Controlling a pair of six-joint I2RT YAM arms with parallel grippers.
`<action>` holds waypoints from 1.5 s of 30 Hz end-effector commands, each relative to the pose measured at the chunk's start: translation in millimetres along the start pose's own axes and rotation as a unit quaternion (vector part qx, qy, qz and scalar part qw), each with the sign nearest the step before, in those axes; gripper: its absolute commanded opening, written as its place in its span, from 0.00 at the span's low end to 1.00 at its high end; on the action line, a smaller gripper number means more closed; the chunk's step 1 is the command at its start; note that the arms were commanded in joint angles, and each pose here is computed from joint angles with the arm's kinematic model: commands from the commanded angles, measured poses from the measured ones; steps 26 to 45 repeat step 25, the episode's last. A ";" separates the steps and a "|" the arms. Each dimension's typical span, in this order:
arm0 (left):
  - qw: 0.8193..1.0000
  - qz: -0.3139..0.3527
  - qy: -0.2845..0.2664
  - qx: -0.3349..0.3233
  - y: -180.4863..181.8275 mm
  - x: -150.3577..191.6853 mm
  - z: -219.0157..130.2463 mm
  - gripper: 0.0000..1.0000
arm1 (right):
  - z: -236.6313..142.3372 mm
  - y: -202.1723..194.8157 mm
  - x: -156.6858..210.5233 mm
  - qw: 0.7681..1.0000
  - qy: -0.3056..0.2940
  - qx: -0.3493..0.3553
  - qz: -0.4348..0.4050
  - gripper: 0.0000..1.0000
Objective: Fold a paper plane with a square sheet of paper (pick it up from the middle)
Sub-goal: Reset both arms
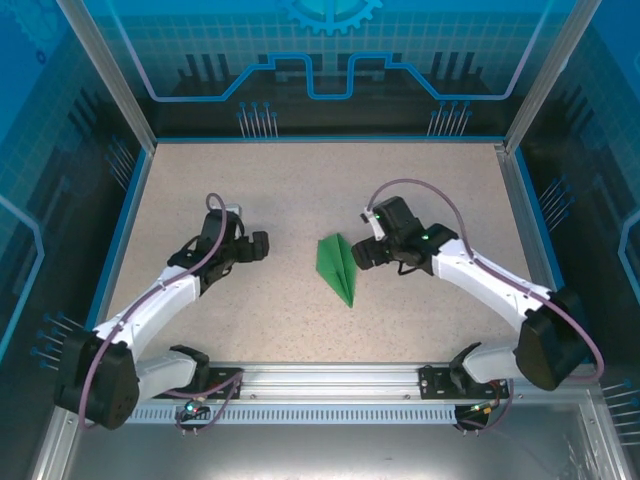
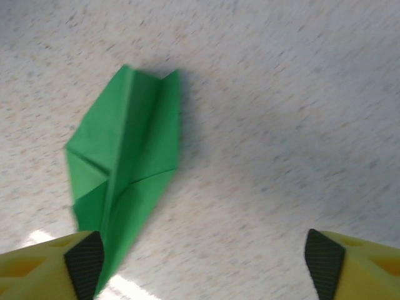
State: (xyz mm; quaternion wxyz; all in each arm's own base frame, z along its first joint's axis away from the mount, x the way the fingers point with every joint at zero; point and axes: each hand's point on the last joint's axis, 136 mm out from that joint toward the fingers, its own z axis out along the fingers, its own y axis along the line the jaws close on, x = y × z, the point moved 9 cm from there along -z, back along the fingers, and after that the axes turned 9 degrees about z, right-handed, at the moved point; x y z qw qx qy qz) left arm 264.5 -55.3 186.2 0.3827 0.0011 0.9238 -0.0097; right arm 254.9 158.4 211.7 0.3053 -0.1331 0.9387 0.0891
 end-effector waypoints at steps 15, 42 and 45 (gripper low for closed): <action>0.994 0.059 -0.065 -0.073 31.8 -12.0 75.0 0.99 | 21.4 -150.8 29.1 0.951 -0.256 0.127 0.119 0.99; 0.995 0.048 -0.072 -0.052 32.4 -17.6 77.5 0.99 | 30.4 -156.9 32.5 0.951 -0.264 0.099 0.125 0.99; 0.995 0.048 -0.072 -0.052 32.4 -17.6 77.5 0.99 | 30.4 -156.9 32.5 0.951 -0.264 0.099 0.125 0.99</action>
